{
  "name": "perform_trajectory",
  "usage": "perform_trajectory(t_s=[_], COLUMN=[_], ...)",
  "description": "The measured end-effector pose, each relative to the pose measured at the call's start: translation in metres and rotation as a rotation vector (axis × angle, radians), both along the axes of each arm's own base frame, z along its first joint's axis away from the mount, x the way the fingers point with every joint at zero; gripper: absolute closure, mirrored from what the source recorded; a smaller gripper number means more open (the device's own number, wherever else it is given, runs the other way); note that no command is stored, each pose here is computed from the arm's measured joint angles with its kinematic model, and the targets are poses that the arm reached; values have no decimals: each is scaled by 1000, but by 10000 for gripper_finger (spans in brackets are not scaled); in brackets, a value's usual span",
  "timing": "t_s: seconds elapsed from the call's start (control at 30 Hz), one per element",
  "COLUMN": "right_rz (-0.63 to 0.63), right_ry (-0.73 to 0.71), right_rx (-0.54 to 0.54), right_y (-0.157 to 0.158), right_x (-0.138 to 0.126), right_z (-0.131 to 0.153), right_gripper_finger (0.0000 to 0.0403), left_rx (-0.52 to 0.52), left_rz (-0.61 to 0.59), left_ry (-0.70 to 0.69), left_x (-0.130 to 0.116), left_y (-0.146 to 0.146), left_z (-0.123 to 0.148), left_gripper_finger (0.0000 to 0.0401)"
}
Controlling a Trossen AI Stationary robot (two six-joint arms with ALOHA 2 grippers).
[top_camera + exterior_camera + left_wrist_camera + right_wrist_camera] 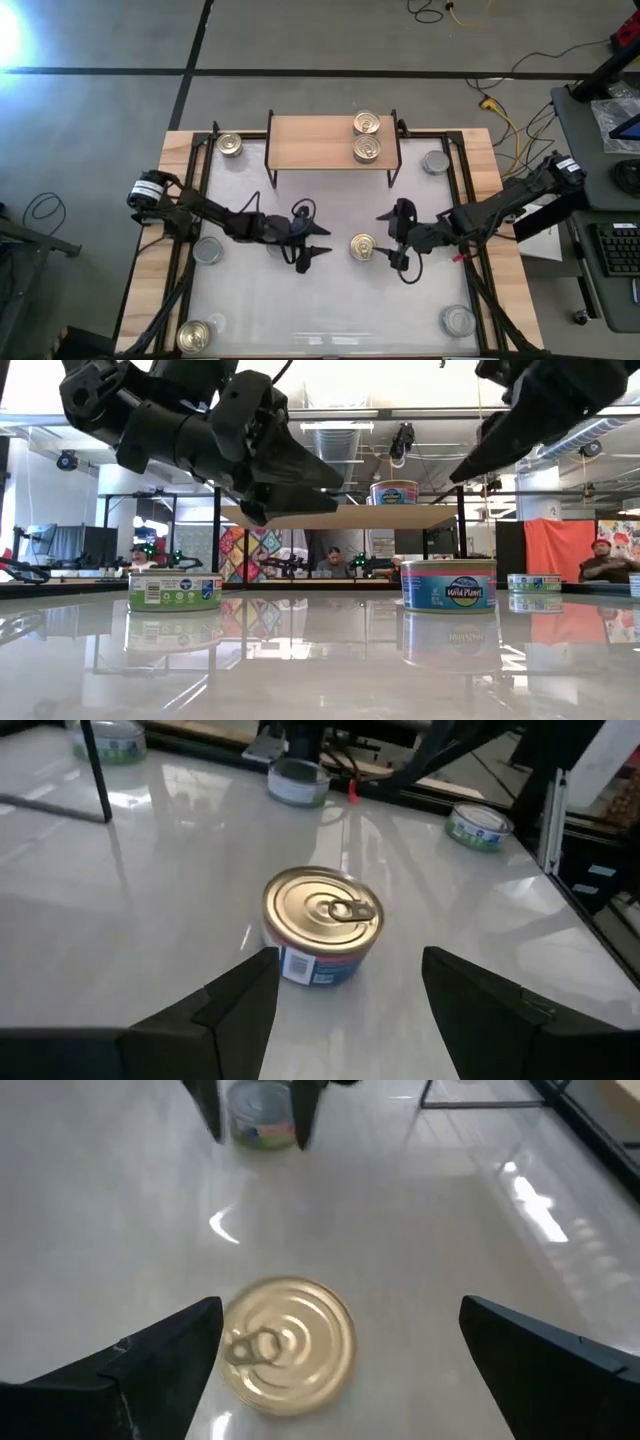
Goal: Stack canned seafood by type on shelf
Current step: Stack the blue-pink tuna can on top of the other blue-pink tuna can on the shelf
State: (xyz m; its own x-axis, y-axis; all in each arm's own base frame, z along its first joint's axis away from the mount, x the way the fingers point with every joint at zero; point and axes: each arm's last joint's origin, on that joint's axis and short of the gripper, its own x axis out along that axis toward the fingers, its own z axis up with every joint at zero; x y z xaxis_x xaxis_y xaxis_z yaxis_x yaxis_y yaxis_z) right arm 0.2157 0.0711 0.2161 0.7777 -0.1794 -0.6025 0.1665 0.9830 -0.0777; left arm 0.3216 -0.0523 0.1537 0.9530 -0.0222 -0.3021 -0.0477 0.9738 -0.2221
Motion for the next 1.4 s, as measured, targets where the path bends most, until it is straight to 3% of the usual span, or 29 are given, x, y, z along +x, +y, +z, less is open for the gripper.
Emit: perform_trajectory(t_s=[0.27,0.47,0.67,1.1,1.4], right_rz=[-19,-16,-56,25,59], right_ry=[76,71,98,123,74], right_rx=[-51,1,-18,17,-44], right_y=[5,14,14,26,26], right_x=[-10,-17,-15,-3,18], right_z=[-32,-33,-52,-88,-101], right_gripper_finger=[3,3,3,3,3], left_rx=[176,151,153,194,198], left_rz=[32,27,48,61,48], left_ry=[19,22,34,94,104], left_x=[-6,-6,1,41,65], left_y=[-4,-9,-5,0,-2], left_z=[-5,-8,-21,-52,-60], left_gripper_finger=[169,169,169,169,169])
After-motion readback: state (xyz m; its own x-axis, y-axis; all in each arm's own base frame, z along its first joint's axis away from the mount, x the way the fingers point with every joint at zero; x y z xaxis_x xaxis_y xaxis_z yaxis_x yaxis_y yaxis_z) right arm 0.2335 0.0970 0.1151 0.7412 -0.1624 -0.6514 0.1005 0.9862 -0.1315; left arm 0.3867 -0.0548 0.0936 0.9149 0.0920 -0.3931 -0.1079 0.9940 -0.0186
